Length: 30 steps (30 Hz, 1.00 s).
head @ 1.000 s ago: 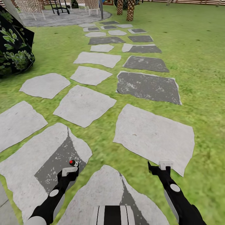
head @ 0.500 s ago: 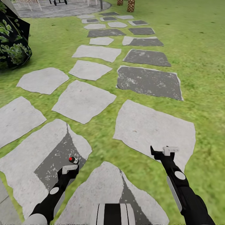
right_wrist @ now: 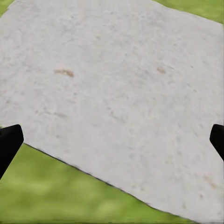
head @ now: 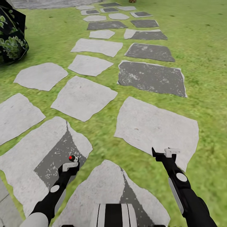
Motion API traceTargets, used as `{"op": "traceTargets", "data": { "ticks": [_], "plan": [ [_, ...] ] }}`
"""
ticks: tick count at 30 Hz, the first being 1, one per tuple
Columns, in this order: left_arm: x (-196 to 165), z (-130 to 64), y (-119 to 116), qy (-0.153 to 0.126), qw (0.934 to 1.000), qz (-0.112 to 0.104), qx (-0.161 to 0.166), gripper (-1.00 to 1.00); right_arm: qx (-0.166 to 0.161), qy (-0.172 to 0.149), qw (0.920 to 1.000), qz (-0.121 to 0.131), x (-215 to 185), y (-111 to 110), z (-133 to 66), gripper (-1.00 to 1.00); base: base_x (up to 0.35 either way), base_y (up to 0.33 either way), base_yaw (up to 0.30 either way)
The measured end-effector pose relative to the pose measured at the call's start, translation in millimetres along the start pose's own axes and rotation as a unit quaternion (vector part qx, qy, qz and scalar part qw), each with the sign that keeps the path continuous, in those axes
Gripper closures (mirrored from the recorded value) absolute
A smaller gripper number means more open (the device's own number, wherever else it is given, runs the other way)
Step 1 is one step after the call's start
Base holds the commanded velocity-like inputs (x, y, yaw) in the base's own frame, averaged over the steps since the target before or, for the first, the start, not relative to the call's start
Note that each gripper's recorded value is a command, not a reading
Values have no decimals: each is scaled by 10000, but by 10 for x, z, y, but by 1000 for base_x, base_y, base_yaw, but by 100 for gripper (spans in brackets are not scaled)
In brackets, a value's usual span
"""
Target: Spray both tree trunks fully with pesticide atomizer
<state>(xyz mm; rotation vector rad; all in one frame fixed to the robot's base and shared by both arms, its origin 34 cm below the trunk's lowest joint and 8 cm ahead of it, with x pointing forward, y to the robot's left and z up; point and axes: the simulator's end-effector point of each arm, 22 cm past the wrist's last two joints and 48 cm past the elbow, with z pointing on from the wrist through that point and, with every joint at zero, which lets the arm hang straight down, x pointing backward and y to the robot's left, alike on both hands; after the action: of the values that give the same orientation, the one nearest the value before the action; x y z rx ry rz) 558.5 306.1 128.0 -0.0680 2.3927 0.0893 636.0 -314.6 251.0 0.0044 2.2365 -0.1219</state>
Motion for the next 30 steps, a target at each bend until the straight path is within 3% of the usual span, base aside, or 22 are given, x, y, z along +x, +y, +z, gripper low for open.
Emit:
{"op": "traceTargets", "data": {
  "ticks": [7, 21, 30],
  "plan": [
    [162, 45, 5, 51, 10000, 23, -6, -100, -9, 199, 9998, -13, 241, 18, 55, -100, 0, 0, 0],
    [194, 41, -10, 50, 10000, 19, -3, -100, -16, 242, 9997, -17, 288, 26, 60, -100, 0, 0, 0],
    [152, 30, -8, -85, 10000, 26, -2, -100, -14, 254, 9997, -17, 300, 25, 60, -100, 151, 18, 0]
  ]
}}
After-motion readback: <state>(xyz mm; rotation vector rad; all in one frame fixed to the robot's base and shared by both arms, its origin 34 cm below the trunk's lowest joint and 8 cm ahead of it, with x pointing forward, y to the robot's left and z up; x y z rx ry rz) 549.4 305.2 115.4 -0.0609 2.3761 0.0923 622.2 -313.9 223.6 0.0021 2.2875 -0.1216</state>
